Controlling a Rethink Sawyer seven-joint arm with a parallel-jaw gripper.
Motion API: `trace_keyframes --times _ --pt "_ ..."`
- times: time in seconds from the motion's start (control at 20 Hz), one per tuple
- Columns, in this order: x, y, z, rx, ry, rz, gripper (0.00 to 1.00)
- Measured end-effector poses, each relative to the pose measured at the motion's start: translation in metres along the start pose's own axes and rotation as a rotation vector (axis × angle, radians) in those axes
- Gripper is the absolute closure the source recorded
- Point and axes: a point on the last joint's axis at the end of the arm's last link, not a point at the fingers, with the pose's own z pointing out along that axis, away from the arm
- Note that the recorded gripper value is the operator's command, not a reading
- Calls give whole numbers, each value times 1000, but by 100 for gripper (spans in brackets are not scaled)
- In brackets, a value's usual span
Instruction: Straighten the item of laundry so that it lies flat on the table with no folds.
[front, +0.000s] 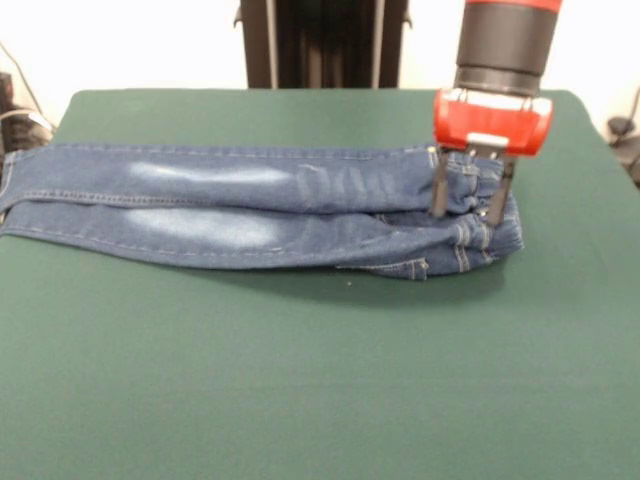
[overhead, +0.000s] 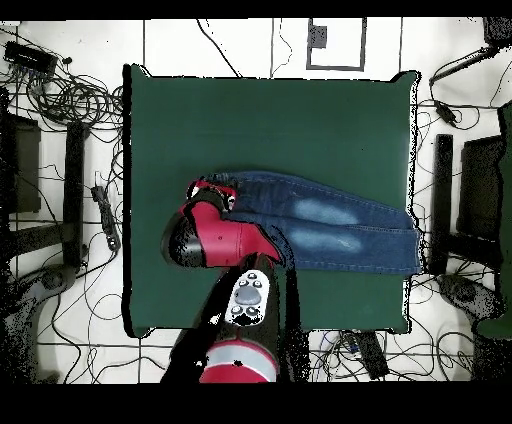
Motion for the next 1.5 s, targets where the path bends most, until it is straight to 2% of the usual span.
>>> trace_keyframes --times 0.25,0.5,0.75,1.1,1.15,1.25,1.3,1.5 --pt "-5 12 -32 3 48 -6 0" --pt "-5 36 -67 5 73 -46 0" --pt "2 42 -66 10 91 -34 0" --pt "39 30 -24 84 185 119 0" --pt "53 28 -14 113 206 165 0" --pt "71 27 -3 147 228 217 0" --pt "90 26 6 185 251 281 0" --pt "116 21 18 235 278 398 0"
